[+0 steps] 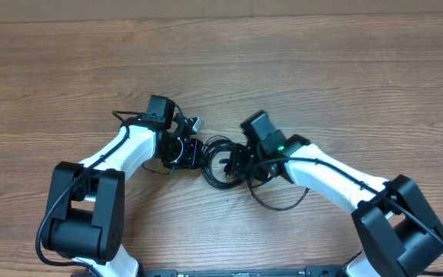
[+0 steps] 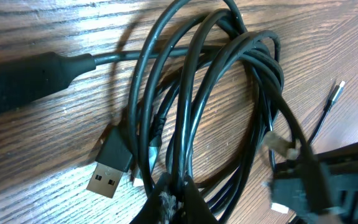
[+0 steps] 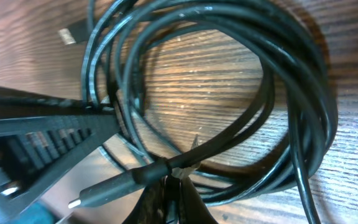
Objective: Untangle cables
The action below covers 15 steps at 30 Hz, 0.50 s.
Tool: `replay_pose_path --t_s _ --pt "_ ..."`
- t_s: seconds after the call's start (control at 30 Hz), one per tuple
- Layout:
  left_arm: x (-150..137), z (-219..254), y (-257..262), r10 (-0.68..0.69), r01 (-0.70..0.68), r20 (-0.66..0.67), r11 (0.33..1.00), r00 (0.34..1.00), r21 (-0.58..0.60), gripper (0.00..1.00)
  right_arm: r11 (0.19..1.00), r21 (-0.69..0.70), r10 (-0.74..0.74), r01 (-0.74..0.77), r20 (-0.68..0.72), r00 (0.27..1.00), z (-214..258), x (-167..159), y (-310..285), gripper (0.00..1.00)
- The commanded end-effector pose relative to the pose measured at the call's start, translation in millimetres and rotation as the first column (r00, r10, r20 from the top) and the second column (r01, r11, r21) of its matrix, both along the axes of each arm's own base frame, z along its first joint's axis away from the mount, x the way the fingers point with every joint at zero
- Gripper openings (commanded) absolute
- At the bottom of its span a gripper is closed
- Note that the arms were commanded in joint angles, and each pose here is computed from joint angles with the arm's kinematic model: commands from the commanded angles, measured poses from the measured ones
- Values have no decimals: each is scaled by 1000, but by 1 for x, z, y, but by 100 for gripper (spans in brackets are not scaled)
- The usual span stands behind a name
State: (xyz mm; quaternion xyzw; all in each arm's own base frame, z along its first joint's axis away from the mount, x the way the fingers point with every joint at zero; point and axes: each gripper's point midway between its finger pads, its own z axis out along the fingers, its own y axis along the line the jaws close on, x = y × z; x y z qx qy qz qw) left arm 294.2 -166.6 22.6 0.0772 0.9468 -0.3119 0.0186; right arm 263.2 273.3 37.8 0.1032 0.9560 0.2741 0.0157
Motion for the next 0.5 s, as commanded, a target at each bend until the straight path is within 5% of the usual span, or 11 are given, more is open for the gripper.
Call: replay_pose_path --t_s 0.0,0.27,0.47 --pt "-6 -4 -3 -25 24 -17 999 1000 -21 4 982 -150 -103 116 92 990 -15 18 -16 4" --pt "-12 11 -20 -43 36 -45 987 998 -155 4 977 -162 -124 136 81 989 -30 16 -8 6" --pt "-12 11 -20 -43 35 -46 987 998 -155 4 989 -128 -65 73 64 996 -27 11 0 19"
